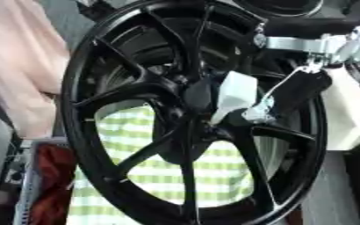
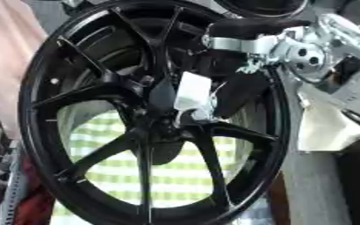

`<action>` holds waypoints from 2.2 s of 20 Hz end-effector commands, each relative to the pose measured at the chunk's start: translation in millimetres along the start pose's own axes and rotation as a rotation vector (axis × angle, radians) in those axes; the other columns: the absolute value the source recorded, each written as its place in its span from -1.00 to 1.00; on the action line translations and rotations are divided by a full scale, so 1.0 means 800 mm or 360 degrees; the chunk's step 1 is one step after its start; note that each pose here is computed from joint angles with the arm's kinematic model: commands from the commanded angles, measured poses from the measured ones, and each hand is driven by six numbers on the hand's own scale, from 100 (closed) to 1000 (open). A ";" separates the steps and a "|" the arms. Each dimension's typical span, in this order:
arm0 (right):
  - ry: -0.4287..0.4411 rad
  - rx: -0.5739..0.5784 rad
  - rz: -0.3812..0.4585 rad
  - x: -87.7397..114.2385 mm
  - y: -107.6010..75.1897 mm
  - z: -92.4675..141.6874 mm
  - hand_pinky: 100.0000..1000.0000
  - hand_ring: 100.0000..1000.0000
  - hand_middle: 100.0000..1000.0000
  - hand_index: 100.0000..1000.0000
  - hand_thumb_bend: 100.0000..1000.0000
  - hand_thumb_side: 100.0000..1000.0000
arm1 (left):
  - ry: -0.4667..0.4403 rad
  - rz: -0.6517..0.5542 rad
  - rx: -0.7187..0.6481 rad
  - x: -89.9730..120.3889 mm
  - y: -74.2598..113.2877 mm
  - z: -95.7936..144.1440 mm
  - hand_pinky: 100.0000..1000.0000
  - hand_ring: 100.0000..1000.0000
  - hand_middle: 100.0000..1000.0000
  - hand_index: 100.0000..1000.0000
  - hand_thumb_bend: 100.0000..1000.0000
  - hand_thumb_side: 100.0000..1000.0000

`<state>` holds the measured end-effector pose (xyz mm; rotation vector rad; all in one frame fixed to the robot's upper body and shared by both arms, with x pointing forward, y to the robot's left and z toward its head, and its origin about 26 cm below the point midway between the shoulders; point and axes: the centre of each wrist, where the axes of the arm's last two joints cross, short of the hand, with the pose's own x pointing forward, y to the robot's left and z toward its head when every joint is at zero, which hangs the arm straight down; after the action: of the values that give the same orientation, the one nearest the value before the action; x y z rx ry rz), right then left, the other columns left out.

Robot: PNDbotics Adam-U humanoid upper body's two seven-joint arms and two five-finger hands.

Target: Pull the pin out of the wheel hub.

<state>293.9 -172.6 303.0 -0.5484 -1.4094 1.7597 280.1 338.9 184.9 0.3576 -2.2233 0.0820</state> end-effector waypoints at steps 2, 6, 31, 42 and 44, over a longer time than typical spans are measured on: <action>0.0005 -0.0033 0.0000 0.005 -0.010 0.006 0.56 0.35 -0.12 0.30 -0.14 -0.46 | -0.0055 -0.0014 -0.0020 0.010 -0.001 -0.005 0.64 0.25 0.36 0.66 -1.00 0.72; -0.0002 -0.0038 -0.0023 0.008 -0.011 0.005 0.54 0.30 -0.16 0.26 -0.24 -0.58 | -0.0051 -0.0015 -0.0019 0.009 -0.001 -0.004 0.65 0.25 0.36 0.66 -1.00 0.72; 0.0006 -0.0041 -0.0003 0.004 -0.006 0.005 0.52 0.14 -0.30 0.12 -0.40 -1.00 | -0.0052 -0.0017 -0.0044 0.010 -0.001 -0.005 0.66 0.26 0.37 0.66 -1.00 0.75; -0.0101 -0.0148 0.0113 0.004 -0.014 0.009 0.52 0.03 -0.40 0.06 -0.25 -1.00 | -0.0045 -0.0023 -0.0051 0.009 -0.001 -0.004 0.66 0.26 0.37 0.66 -1.00 0.76; -0.0110 -0.0171 0.0117 0.003 -0.016 0.010 0.53 0.02 -0.41 0.05 -0.26 -1.00 | -0.0043 -0.0025 -0.0052 0.009 -0.001 -0.004 0.66 0.27 0.37 0.66 -1.00 0.76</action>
<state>291.9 -166.8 304.2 -0.5369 -1.5282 1.7994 280.2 338.8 184.9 0.3541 -2.2168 0.0541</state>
